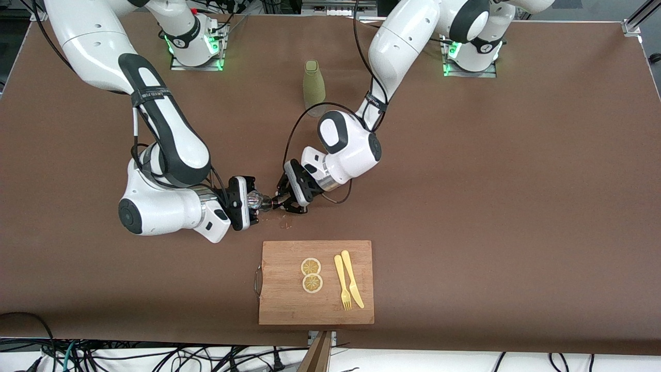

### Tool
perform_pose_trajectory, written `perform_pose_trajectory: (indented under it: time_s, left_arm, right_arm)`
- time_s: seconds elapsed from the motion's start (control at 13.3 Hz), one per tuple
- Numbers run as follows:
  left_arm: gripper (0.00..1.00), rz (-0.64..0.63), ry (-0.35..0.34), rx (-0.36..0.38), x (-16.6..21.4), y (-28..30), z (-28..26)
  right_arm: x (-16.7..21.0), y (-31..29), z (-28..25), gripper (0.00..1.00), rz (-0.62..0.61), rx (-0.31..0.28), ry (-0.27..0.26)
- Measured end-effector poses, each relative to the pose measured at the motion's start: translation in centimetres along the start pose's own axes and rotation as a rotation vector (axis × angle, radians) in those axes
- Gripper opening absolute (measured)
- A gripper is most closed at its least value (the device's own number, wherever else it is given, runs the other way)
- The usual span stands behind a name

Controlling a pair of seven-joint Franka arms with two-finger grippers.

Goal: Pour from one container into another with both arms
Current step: 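Tilt the glass cup with the right gripper to pour water into the jigger, then carry the jigger back with the left gripper while the right gripper uprights the glass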

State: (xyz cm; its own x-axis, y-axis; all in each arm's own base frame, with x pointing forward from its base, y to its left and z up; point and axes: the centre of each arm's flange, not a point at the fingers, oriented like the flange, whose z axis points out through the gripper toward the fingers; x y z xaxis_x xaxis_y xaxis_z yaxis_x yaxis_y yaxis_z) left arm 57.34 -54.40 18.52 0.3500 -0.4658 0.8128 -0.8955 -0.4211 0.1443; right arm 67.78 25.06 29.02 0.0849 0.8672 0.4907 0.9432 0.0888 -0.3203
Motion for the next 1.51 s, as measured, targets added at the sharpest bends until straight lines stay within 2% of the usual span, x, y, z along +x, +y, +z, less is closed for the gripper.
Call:
perform_pose_trajectory:
  time_s: [0.6,1.05,1.28,1.51]
  left_arm:
    - [0.21,0.000,0.001,0.000,0.1,0.0,0.0]
    - [0.21,-0.002,0.005,0.009,0.3,-0.5,-0.4]
    - [0.21,-0.012,0.027,0.028,0.9,-3.1,-2.2]
    - [0.21,-0.001,0.055,-0.021,0.4,-6.3,-4.3]
  right_arm:
    - [-0.3,0.1,-0.1,0.22,-0.005,-0.004,-0.010]
    - [-2.3,0.7,-1.7,0.22,-0.026,-0.019,0.030]
    - [-3.7,1.0,-2.4,0.22,-0.069,-0.021,0.111]
    - [-6.8,1.5,-2.9,0.23,-0.116,-0.031,0.192]
